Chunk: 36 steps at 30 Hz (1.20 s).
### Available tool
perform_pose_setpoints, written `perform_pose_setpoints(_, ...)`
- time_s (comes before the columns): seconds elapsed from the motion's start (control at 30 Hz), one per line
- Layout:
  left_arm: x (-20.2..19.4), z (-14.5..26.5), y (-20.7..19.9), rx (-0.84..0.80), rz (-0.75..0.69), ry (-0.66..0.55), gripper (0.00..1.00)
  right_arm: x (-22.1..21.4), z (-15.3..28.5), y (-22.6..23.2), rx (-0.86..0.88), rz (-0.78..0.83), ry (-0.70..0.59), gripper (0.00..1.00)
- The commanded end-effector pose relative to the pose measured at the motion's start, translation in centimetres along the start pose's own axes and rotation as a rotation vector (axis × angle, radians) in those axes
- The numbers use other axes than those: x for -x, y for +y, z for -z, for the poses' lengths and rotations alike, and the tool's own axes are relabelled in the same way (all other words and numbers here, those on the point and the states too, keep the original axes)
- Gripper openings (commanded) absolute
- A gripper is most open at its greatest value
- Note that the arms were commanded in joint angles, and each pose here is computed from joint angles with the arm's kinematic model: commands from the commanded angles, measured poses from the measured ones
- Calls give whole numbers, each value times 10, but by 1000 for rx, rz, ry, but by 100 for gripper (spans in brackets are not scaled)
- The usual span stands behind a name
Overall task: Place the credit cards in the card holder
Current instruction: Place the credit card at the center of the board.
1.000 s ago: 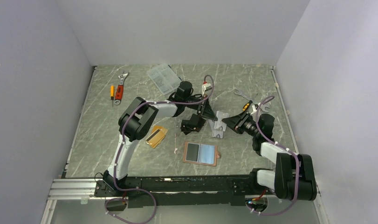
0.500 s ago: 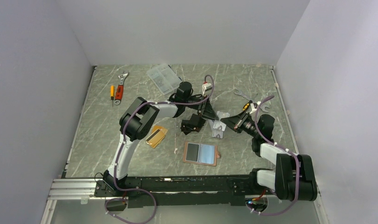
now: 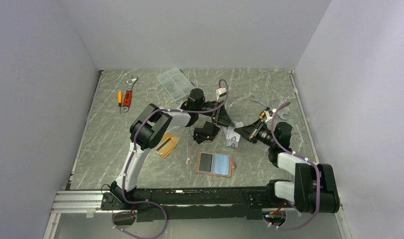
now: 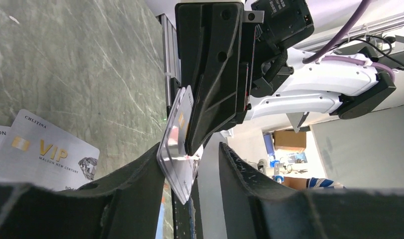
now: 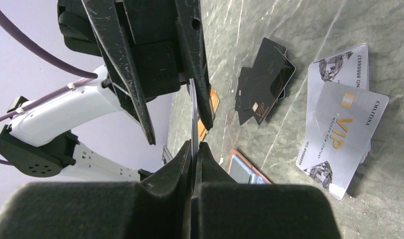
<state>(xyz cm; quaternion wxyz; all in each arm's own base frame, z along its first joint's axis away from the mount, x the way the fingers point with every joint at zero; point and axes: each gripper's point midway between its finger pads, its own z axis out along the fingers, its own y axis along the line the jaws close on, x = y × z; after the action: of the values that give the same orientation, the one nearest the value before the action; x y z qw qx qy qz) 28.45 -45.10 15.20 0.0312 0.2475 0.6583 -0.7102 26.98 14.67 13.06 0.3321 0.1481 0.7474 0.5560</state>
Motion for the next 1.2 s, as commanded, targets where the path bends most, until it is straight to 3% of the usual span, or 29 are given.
perform_pose_setpoints(0.0,-5,-3,-23,-58,-80,28,43,10,-5,2,-15,47,-4,2)
perform_pose_setpoints(0.17,-11,4,-28,-57,-89,29,33,19,-7,-7,-80,47,-40,2)
perform_pose_setpoints(0.7,-10,14,-30,-67,-84,8,21,30,1,-17,-186,87,-112,15)
perform_pose_setpoints(1.17,-2,30,-24,-46,-82,-32,14,27,9,-27,-236,92,-131,16)
